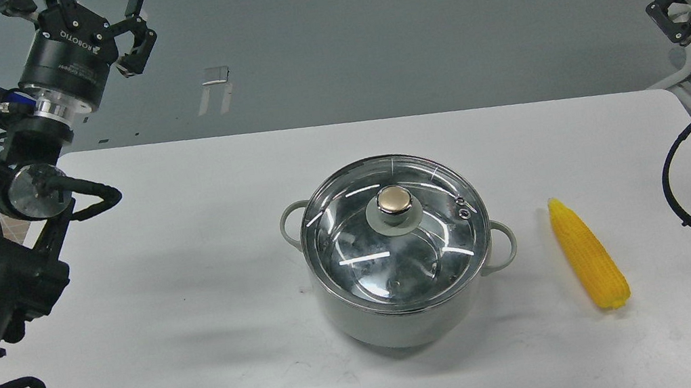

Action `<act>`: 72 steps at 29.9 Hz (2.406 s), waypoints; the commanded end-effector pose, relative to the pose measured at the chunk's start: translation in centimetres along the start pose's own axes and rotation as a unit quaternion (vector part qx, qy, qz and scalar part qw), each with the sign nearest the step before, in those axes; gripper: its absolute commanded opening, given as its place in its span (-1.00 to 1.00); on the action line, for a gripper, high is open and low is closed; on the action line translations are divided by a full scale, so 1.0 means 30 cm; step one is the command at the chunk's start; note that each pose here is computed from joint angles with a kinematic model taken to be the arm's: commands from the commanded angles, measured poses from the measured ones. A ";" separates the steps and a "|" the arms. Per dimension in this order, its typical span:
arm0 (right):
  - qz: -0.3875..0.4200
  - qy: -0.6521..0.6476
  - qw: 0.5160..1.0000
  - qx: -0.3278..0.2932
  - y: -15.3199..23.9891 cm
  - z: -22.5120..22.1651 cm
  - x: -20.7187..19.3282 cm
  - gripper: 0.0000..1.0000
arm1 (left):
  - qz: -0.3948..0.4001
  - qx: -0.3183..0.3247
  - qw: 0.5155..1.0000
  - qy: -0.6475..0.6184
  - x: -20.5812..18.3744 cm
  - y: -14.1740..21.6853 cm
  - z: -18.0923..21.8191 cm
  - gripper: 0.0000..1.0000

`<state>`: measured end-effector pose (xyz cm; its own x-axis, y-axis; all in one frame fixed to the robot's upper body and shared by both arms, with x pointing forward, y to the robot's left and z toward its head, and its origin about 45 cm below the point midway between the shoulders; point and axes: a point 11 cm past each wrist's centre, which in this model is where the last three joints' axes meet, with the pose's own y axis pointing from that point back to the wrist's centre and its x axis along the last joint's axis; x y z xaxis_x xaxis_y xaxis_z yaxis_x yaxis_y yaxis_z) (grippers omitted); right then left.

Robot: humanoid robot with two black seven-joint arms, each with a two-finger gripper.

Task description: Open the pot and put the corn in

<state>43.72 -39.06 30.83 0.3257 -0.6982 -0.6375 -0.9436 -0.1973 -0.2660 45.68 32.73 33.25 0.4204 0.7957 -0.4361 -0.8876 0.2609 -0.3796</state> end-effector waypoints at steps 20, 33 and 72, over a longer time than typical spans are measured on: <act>0.015 0.012 1.000 -0.006 0.012 -0.008 0.032 1.00 | -0.005 0.001 1.000 -0.004 -0.002 -0.026 0.021 0.95; -0.002 0.033 0.999 -0.018 -0.079 -0.005 -0.025 1.00 | -0.023 0.056 0.998 -0.002 -0.028 -0.017 -0.014 0.95; 0.026 0.026 0.999 0.004 0.068 -0.008 0.055 1.00 | -0.493 0.109 0.490 -0.711 -0.641 0.297 -0.448 0.60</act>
<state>42.44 -40.73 29.43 0.2722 -0.7423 -0.6122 -0.9587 -0.1551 -0.2383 32.56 12.74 27.87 0.2470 -0.2221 0.9432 -0.4614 0.8290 0.3160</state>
